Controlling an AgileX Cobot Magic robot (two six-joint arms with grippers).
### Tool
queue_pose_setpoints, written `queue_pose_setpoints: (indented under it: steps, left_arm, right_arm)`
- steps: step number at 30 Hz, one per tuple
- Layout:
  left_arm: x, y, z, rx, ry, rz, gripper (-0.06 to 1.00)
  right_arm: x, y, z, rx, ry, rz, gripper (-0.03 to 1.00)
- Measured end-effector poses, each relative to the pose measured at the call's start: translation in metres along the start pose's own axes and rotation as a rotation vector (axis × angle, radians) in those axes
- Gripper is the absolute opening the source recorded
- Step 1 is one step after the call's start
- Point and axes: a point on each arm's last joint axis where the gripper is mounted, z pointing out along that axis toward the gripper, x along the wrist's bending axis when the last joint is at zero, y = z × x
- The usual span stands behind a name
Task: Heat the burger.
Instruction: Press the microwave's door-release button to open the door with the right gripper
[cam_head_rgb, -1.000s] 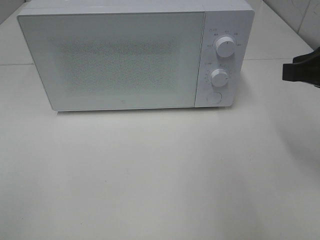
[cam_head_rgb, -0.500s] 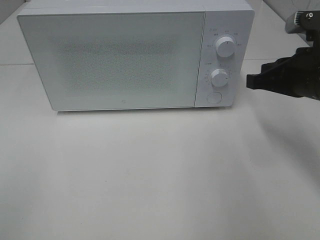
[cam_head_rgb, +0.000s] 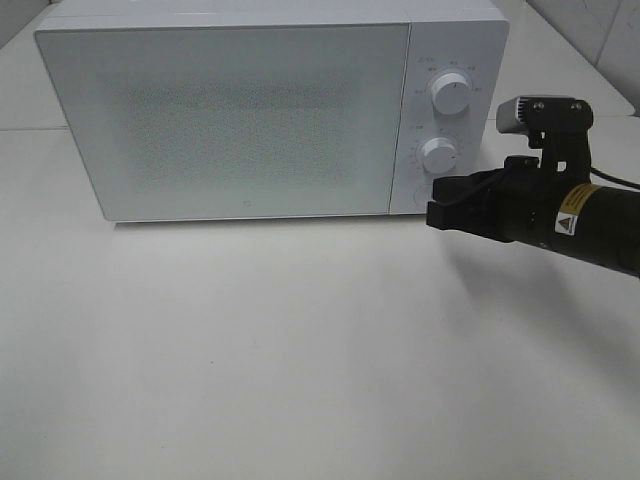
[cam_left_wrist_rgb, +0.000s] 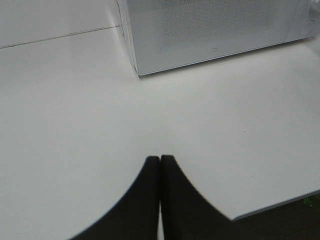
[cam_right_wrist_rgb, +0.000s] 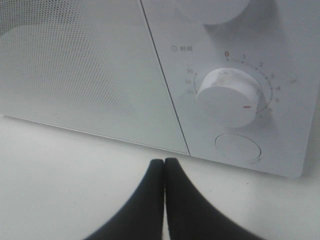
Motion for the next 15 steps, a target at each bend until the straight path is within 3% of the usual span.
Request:
queue_pose_setpoints:
  steps: [5, 7, 10, 12, 15]
  left_arm:
    - [0.000, 0.000, 0.000, 0.000, 0.000, 0.000, 0.00]
    - [0.000, 0.000, 0.000, 0.000, 0.000, 0.000, 0.00]
    - [0.000, 0.000, 0.000, 0.000, 0.000, 0.000, 0.00]
    - [0.000, 0.000, 0.000, 0.000, 0.000, 0.000, 0.00]
    - [0.000, 0.000, 0.000, 0.000, 0.000, 0.000, 0.00]
  right_arm:
    - [-0.002, -0.008, 0.005, 0.015, 0.001, 0.143, 0.00]
    - [-0.005, -0.013, 0.008, 0.019, -0.025, 0.355, 0.00]
    - [-0.006, -0.013, 0.008, 0.016, -0.032, 0.419, 0.00]
    - [-0.009, -0.018, 0.011, 0.017, -0.048, 0.637, 0.00]
    - [-0.009, -0.020, 0.012, 0.018, -0.049, 0.747, 0.00]
